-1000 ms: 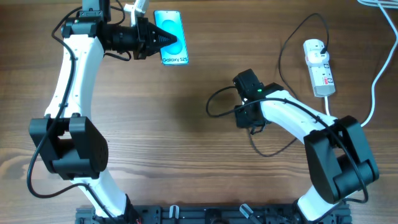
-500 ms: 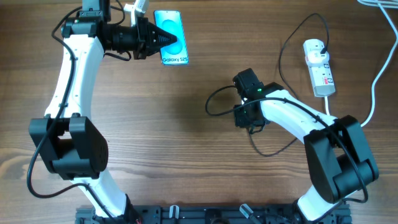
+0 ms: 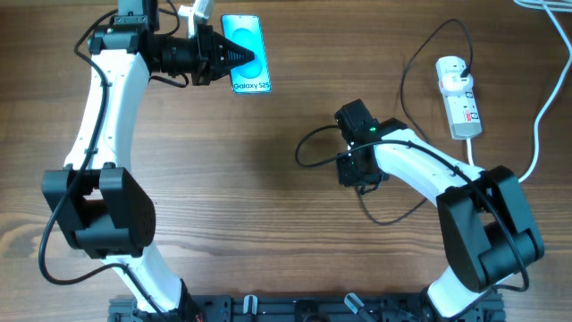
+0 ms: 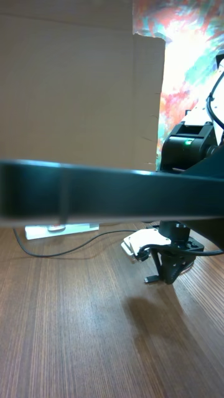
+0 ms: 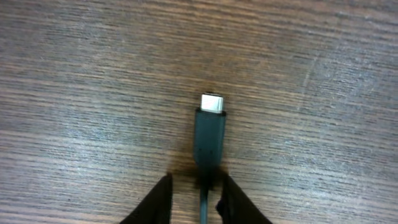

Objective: Plug charger to phone and switch on socket
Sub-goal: 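Grasp the black USB-C cable near its plug with the right gripper, then lift the cable plug toward the bottom port of the held phone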

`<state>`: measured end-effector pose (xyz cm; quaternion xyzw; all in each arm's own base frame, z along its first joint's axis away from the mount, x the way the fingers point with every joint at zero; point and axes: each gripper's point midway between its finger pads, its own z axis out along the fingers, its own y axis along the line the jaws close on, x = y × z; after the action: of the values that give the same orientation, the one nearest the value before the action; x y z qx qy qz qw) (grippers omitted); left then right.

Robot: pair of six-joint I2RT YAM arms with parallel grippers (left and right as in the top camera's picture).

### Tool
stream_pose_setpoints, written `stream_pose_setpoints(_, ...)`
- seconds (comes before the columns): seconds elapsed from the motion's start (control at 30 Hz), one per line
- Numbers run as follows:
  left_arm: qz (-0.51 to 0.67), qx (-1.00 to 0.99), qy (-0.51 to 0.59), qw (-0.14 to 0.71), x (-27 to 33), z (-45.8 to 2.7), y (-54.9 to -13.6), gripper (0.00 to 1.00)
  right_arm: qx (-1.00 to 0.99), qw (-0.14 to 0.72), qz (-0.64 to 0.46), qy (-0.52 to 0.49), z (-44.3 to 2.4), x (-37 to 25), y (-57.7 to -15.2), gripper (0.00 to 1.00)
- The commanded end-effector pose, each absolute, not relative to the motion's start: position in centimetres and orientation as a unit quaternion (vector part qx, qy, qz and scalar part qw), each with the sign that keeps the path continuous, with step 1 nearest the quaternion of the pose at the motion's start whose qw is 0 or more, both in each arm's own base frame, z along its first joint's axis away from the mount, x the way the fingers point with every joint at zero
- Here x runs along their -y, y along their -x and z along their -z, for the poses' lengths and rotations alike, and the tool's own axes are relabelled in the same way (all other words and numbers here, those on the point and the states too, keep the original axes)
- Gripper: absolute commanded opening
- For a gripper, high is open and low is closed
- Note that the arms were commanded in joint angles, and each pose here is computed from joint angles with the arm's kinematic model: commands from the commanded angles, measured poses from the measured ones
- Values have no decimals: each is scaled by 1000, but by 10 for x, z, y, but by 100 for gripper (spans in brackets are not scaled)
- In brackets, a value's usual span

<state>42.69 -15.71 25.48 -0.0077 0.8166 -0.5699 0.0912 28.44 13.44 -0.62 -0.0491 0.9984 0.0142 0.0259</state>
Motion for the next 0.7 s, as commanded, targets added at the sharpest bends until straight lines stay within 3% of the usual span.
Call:
stream_pose_setpoints(0.0,585,-805,-11,101,158,-265,-425,4,-999,-20,-4,48,30,-130,-265,21)
stream_pose_setpoints(0.37,585,-805,-11,101,158,-265,-425,4,-999,2,-12,45,30,-134,-276,4)
stream_pose_setpoints(0.53,585,-805,-12,102,158,-265,-425,4,-999,18,-33,37,24,-144,-285,4)
stream_pose_setpoints(0.67,633,-763,-55,116,165,-289,-424,4,-988,49,-131,60,-17,-178,-294,4)
